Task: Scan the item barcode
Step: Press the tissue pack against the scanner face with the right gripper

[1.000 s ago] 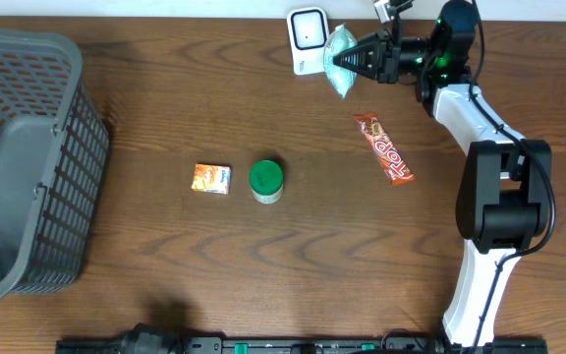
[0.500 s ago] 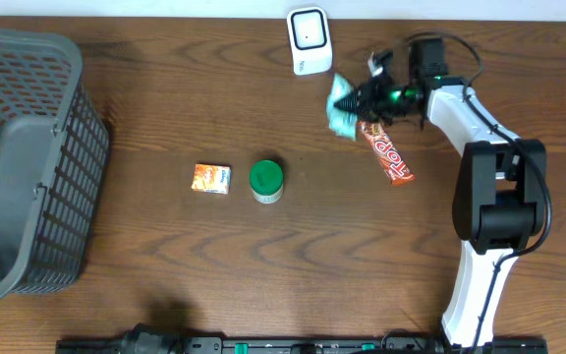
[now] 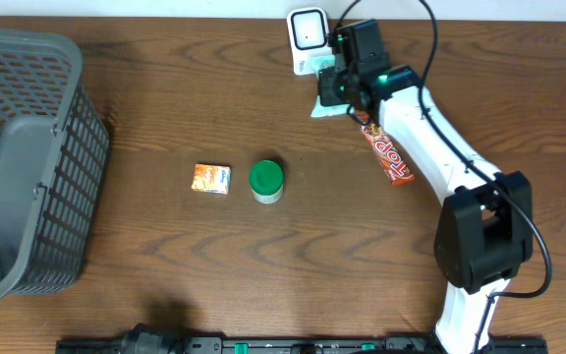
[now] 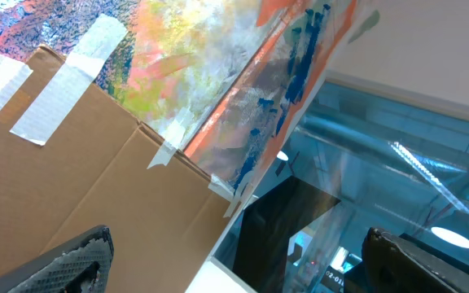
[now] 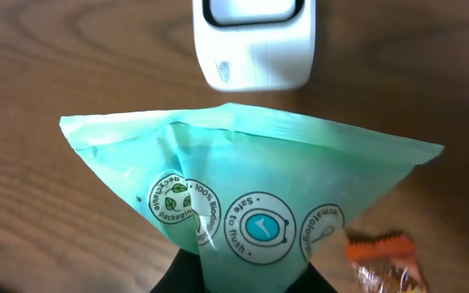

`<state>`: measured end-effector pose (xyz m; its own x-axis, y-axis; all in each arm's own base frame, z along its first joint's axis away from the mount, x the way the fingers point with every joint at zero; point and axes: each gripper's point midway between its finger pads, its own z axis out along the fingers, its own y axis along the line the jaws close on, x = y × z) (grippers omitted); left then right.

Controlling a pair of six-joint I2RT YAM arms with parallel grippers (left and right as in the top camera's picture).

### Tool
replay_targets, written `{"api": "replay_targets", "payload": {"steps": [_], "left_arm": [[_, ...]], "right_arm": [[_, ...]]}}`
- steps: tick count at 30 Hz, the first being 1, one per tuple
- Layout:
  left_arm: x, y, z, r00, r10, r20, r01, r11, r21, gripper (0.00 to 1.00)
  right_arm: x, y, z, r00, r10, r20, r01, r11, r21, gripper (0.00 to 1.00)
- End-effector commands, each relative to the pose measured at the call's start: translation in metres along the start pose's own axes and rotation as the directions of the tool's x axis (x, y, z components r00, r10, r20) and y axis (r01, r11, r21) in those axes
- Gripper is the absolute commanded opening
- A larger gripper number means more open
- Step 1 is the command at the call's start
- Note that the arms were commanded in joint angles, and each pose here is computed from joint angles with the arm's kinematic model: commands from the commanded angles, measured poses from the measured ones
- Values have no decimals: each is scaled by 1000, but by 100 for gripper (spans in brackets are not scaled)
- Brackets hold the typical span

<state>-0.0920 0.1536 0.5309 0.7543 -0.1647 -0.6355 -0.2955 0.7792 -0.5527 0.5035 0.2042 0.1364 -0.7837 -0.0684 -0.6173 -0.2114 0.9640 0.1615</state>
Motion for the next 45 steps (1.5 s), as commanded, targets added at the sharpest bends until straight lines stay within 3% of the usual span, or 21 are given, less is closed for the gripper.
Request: {"api": "replay_targets", "payload": {"steps": [1,9,20,26,45], "left_arm": [[-2,3,-2,1000,10,7,-10,1000,-7,98],[-2,3,-2,1000,10,7,-10,1000,-7,98],[-2,3,-2,1000,10,7,-10,1000,-7,98],[-2,3,-2,1000,10,7,-10,1000,-7,98],[-2,3,-2,1000,10,7,-10,1000,-7,98]], "right_arm": [[-37,-6,-14,992,-49,115,40,996,83,7],[-86,4,-6,977,-56,205,42,997,69,10],[-110,8,56,978,-54,202,43,997,57,10],[-100,-1,82,985,-37,168,26,997,66,10],[-82,-18,100,994,-20,110,12,997,71,10]]}}
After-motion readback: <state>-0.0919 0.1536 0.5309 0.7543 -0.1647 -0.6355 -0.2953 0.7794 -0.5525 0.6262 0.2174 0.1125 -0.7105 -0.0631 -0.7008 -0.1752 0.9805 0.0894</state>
